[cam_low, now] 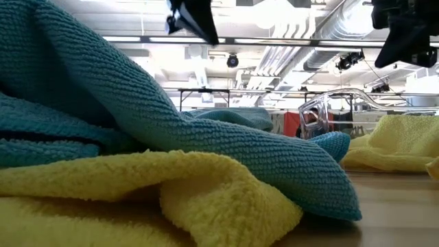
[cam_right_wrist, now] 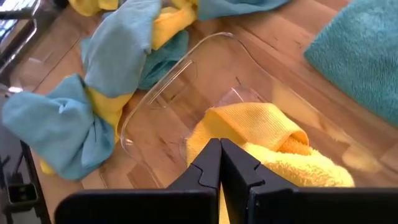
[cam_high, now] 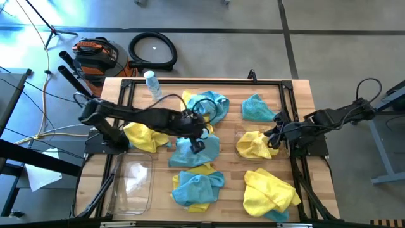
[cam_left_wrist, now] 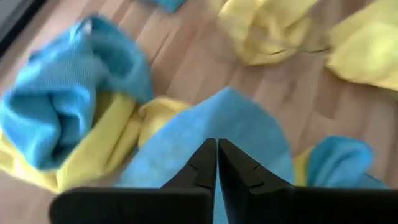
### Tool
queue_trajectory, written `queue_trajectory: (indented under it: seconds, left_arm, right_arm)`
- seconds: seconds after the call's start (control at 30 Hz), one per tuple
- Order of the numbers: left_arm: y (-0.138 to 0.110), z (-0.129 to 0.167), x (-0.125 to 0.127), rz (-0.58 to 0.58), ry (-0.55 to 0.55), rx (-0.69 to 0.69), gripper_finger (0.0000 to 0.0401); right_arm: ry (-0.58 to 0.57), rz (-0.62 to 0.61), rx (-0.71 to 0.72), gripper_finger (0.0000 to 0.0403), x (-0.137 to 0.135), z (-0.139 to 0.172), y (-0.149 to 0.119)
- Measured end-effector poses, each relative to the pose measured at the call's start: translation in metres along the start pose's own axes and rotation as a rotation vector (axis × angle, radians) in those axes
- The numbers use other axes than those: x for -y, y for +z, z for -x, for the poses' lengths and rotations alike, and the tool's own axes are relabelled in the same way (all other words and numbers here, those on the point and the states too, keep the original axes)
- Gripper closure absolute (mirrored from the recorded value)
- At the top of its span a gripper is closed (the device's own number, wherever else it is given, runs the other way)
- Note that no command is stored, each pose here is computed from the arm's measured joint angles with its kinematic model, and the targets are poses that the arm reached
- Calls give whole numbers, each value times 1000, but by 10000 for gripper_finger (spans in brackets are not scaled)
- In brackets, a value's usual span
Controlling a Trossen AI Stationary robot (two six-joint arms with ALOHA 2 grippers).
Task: Sort microfiber towel by color & place in baskets
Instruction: Put the blue microfiber towel into the left transparent bin
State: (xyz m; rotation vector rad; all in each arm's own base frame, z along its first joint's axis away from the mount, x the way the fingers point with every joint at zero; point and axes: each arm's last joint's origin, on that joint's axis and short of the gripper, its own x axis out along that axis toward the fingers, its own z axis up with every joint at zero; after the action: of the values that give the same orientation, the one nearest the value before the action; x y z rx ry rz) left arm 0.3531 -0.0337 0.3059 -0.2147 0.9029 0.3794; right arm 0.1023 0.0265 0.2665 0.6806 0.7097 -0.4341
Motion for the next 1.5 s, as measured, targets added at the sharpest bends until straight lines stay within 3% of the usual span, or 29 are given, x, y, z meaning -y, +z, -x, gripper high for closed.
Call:
queue_trajectory:
  seconds: [0.27, 0.43, 0.63, 0.77, 0.83, 1.03, 1.27, 1.5]
  left_arm:
    - [-18, -52, 12, 76, 63, -174, 313]
    - [-30, -78, 23, 75, 15, -288, 288]
    - [-42, -103, 27, 82, 25, -369, 298]
    - [-46, -104, 28, 95, 44, -389, 369]
    - [-44, -99, 27, 109, 47, -384, 391]
    - [-36, -57, 23, 135, 73, -364, 399]
    - [-36, 24, 25, 138, 29, -308, 400]
    - [-52, 104, 27, 90, -93, -176, 401]
  right_arm:
    - [31, 89, -45, 403, 0, 1, -1]
    - [32, 92, -46, 403, 0, 1, -1]
    - [32, 95, -46, 403, 0, 1, -1]
    - [32, 93, -46, 403, 0, 1, -1]
    - [32, 95, -46, 403, 0, 1, -1]
    - [32, 109, -43, 403, 0, 1, -1]
    - [28, 104, -21, 403, -1, 0, 0]
    - [47, 84, 31, 403, -5, 0, 3]
